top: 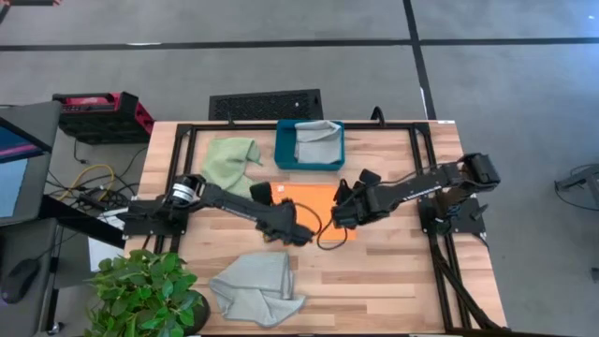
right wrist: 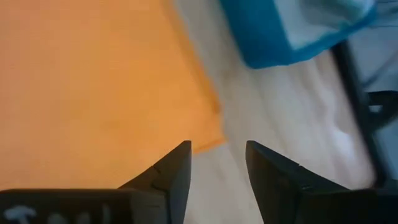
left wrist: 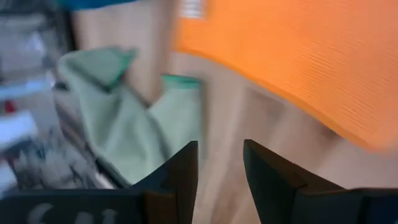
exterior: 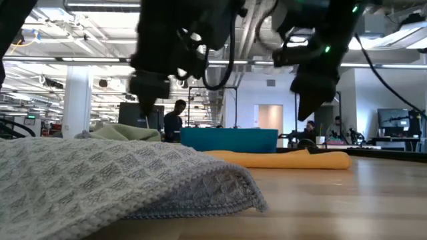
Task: Fold microfiber towels
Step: Fold the orange towel
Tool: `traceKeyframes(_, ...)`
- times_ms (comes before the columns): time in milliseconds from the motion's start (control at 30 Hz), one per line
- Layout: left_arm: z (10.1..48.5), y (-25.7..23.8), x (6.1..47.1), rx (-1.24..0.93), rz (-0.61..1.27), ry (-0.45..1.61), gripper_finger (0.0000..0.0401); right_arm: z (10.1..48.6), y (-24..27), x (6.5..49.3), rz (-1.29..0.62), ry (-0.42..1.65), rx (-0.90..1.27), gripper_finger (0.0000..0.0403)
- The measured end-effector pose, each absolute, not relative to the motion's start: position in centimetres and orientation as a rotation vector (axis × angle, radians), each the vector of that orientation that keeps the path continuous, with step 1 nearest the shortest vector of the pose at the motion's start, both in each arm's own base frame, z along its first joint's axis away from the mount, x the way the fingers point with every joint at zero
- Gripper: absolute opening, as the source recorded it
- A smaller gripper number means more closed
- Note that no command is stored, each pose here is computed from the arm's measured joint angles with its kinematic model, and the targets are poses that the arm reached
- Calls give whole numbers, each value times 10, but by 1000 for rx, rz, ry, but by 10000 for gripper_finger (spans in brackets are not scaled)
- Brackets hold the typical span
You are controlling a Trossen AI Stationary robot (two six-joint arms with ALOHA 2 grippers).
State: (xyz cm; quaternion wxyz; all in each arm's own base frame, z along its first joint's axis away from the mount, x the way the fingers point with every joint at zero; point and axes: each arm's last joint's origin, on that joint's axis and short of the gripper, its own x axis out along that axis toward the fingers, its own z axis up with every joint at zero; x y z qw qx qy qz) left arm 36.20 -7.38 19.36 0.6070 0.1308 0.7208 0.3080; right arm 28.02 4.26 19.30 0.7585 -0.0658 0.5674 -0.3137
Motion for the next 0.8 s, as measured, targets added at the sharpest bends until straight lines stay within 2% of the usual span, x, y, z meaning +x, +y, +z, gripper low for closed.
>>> traceKeyframes(200,164,-111,343,400,483,1749,114,211,78,267,-506,1175,-100,169)
traceKeyframes(367,143,-127,340,465,367,1665,112,223,102,258,-375,1118,-67,164)
traceKeyframes(800,155,-134,351,504,261,1593,111,230,122,251,-300,1056,-54,161)
